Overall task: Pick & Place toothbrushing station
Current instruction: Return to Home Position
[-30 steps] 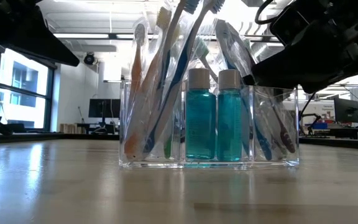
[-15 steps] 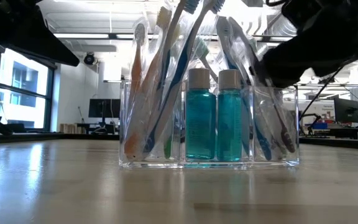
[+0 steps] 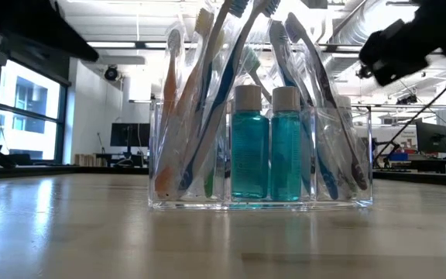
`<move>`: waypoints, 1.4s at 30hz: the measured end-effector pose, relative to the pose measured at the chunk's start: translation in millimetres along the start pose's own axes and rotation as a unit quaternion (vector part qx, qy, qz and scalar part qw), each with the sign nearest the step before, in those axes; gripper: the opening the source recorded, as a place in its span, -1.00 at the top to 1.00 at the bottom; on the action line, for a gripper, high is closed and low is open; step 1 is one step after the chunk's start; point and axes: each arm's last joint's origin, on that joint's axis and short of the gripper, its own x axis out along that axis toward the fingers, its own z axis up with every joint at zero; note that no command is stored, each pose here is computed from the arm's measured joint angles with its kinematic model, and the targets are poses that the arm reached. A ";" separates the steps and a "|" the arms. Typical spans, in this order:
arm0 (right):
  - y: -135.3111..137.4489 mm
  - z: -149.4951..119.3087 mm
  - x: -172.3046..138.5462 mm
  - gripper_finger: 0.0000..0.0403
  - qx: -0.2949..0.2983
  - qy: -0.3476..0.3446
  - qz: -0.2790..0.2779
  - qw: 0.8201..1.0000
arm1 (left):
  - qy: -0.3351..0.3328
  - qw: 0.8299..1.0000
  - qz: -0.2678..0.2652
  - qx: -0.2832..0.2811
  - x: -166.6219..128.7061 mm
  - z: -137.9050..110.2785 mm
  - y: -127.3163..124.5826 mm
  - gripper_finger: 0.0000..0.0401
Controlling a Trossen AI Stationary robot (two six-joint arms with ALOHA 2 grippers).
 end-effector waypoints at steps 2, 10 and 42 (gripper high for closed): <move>4.7 5.2 -10.8 0.33 -0.002 -0.009 0.014 1.000 | 0.000 1.000 -0.017 0.010 -4.1 6.6 0.4 1.00; 12.0 19.6 -53.3 0.65 -0.014 -0.045 0.026 0.999 | -0.016 0.996 -0.080 0.035 -26.6 28.2 15.6 1.00; -34.3 -39.6 -105.4 0.99 -0.061 -0.233 -0.001 0.971 | -0.058 0.992 -0.103 -0.047 -9.8 -50.2 116.5 1.00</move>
